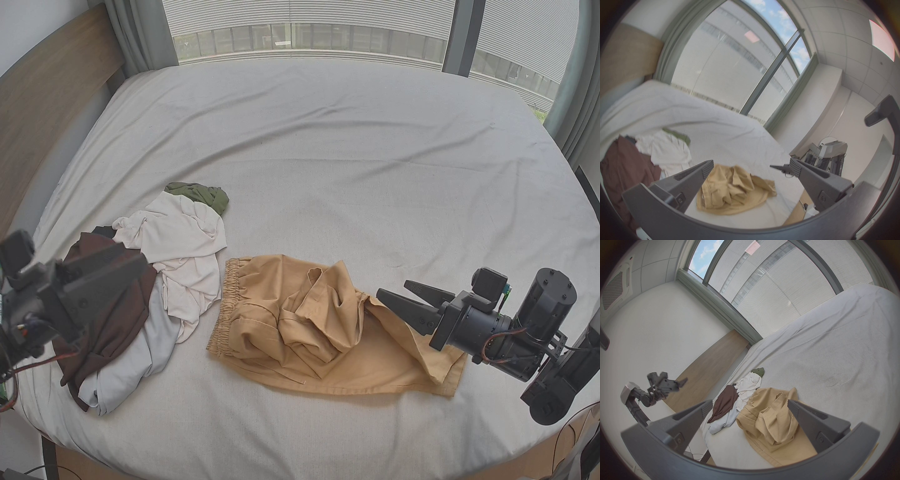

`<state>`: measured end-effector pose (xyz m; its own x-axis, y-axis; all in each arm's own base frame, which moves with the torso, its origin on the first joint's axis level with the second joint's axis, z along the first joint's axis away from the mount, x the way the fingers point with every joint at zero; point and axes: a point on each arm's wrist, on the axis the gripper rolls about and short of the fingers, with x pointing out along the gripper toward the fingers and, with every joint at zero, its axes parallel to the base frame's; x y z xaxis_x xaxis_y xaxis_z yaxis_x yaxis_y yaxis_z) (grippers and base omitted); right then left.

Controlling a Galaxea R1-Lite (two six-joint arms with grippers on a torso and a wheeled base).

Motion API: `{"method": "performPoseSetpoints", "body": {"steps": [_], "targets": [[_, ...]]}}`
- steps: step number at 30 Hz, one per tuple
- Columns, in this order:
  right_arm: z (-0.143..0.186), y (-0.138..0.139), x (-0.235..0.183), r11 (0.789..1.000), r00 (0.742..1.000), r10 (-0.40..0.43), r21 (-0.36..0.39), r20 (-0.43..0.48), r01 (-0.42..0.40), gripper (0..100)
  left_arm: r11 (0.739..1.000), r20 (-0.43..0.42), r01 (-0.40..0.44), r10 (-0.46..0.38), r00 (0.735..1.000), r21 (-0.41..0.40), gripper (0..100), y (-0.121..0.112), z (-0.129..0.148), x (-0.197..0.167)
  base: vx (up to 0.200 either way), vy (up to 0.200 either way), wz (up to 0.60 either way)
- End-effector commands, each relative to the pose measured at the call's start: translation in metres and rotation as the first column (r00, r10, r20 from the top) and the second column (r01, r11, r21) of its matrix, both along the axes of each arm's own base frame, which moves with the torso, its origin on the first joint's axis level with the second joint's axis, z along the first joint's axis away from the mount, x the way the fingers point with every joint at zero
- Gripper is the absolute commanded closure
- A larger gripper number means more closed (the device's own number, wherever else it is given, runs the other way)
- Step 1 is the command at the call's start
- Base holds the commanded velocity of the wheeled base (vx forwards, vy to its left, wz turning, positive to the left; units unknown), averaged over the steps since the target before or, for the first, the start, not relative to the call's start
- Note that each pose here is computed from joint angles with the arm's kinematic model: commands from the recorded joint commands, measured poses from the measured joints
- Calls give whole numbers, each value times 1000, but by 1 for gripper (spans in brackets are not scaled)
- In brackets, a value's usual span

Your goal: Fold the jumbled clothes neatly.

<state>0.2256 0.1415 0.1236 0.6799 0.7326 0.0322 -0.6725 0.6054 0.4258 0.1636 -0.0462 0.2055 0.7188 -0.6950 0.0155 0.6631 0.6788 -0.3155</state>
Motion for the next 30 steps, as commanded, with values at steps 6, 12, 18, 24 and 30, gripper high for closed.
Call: {"method": "performPoseSetpoints", "body": {"steps": [6, 12, 18, 24, 30], "targets": [[1, 0, 0, 1000, 1000, 0, 2, 0, 0, 0, 999, -244, 5, 6, 970, 45, 0, -6, -58, 37, 0, 0, 0], [1, -3, 1, 1000, 1000, -11, 4, 1, 11, 0, 999, -269, -5, 17, 963, 49, 0, -7, -95, 59, 0, 0, 0], [-1, -3, 2, 1000, 1000, -14, 0, -5, 14, 0, 1000, -277, -8, 16, 961, 30, 0, -10, -120, 72, 0, 0, 0], [-1, -4, 3, 1000, 1000, -17, 1, -3, 17, 0, 1000, -314, -12, 6, 950, -20, 0, -17, -143, 86, 0, 0, 0], [-1, -5, 4, 1000, 1000, -22, -1, -4, 22, 0, 999, -361, -4, -14, 933, -50, 0, -22, -147, 87, 0, 0, 0]]}}
